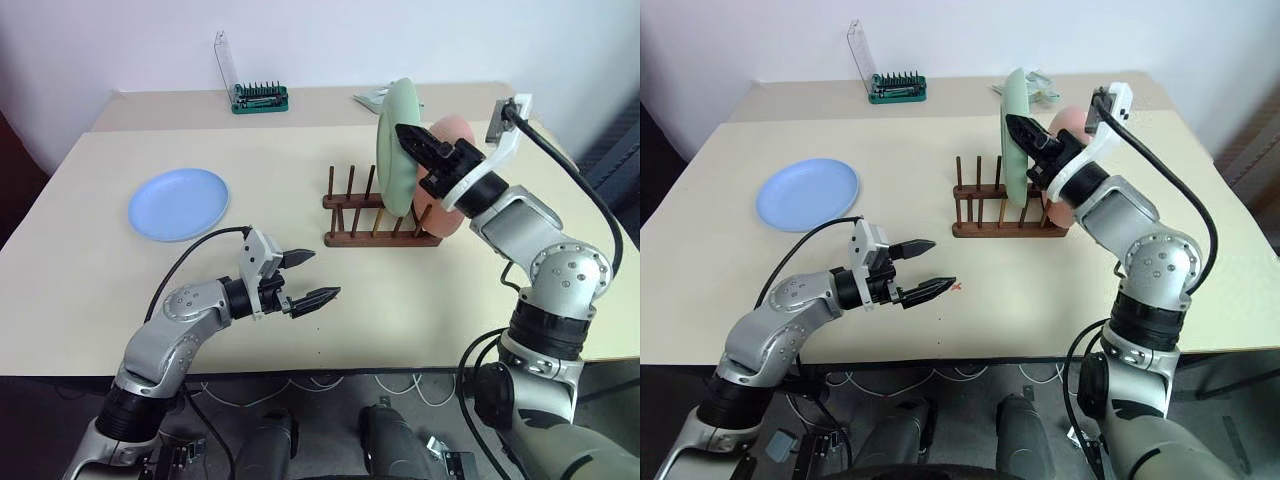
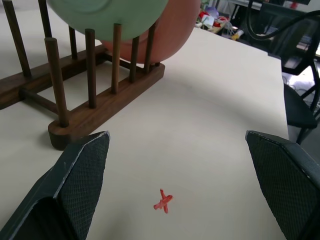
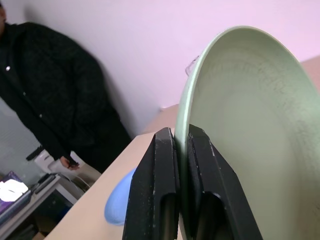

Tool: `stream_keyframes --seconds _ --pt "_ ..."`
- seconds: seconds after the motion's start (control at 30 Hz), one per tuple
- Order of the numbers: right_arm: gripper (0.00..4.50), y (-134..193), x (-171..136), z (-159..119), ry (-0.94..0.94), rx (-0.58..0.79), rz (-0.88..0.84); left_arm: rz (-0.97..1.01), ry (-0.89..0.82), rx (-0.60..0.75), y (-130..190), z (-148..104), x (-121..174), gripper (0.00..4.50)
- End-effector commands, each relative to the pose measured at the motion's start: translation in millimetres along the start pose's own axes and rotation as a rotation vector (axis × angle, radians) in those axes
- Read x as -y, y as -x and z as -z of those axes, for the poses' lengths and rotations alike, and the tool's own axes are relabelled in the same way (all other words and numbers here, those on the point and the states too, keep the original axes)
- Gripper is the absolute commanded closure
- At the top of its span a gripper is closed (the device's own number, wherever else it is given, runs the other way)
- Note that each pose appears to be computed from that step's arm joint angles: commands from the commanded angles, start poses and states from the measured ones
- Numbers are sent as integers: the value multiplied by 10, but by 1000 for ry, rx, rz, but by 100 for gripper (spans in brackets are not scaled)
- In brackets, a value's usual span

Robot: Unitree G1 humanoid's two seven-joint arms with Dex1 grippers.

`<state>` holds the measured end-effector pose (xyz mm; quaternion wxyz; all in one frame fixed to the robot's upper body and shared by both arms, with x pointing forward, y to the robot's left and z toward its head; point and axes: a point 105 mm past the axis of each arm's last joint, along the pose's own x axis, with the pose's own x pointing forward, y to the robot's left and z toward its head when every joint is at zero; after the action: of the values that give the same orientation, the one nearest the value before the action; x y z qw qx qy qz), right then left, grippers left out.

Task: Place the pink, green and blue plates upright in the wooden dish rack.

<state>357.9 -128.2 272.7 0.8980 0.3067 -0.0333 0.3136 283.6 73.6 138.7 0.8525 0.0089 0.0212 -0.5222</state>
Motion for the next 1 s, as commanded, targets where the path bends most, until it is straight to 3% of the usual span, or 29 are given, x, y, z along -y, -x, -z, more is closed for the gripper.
stream_keyframes --seconds 0.03,0.2,0.3,0.5,1.0 --pt "450 -20 -44 -160 -33 51 -10 -8 -32 31 10 -87 1 4" --pt "450 -34 -41 -149 -49 39 -2 -15 -30 32 15 -54 -11 4" --pt "343 -38 -52 -150 -48 39 -3 -18 -30 33 19 -33 -25 0" --pt "47 -22 -86 -153 -25 37 -5 -17 -31 35 27 -20 -35 0" --pt "47 95 -232 -275 182 41 19 -26 -43 49 -11 -165 -50 0"
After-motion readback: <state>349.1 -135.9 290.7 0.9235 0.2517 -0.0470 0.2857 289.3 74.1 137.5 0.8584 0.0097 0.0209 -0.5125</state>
